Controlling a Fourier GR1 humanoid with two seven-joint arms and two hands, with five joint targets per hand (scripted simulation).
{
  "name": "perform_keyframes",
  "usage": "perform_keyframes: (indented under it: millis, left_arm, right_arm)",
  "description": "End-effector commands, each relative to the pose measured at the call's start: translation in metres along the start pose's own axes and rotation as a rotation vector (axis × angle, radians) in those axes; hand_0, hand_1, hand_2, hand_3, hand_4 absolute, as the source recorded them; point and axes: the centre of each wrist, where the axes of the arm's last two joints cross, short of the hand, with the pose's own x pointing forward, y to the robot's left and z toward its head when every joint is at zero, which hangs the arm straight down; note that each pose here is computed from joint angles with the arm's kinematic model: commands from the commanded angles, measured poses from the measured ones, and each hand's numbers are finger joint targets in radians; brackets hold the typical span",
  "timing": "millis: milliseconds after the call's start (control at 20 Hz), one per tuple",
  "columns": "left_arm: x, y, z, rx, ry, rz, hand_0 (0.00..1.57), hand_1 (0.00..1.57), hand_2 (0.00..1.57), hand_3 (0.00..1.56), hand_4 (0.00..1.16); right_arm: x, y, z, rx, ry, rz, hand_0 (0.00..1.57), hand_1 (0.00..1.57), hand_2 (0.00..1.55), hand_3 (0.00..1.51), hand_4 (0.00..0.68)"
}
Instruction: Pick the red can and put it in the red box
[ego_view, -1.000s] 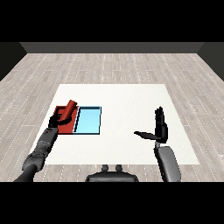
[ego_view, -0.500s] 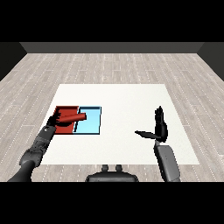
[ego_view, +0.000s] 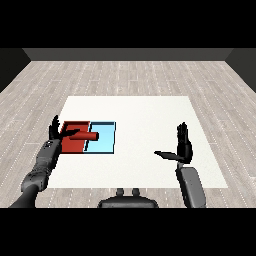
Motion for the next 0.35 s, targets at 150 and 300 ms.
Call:
perform_keyframes:
  millis: [150, 300]
  left_arm:
    - [0.069, -0.069, -0.0006, -0.081, -0.438, 0.577, 0.0, 0.0, 0.0, 0.0, 0.0]
    - [0.063, -0.091, 0.0206, -0.174, -0.499, 0.635, 0.0, 0.0, 0.0, 0.0, 0.0]
  right_arm:
    - [-0.001, 0.015, 0.006, 0.091, 0.003, -0.112, 0.0, 0.0, 0.0, 0.0, 0.0]
    - [0.0, 0.007, 0.009, 0.091, 0.028, -0.157, 0.0, 0.0, 0.0, 0.0, 0.0]
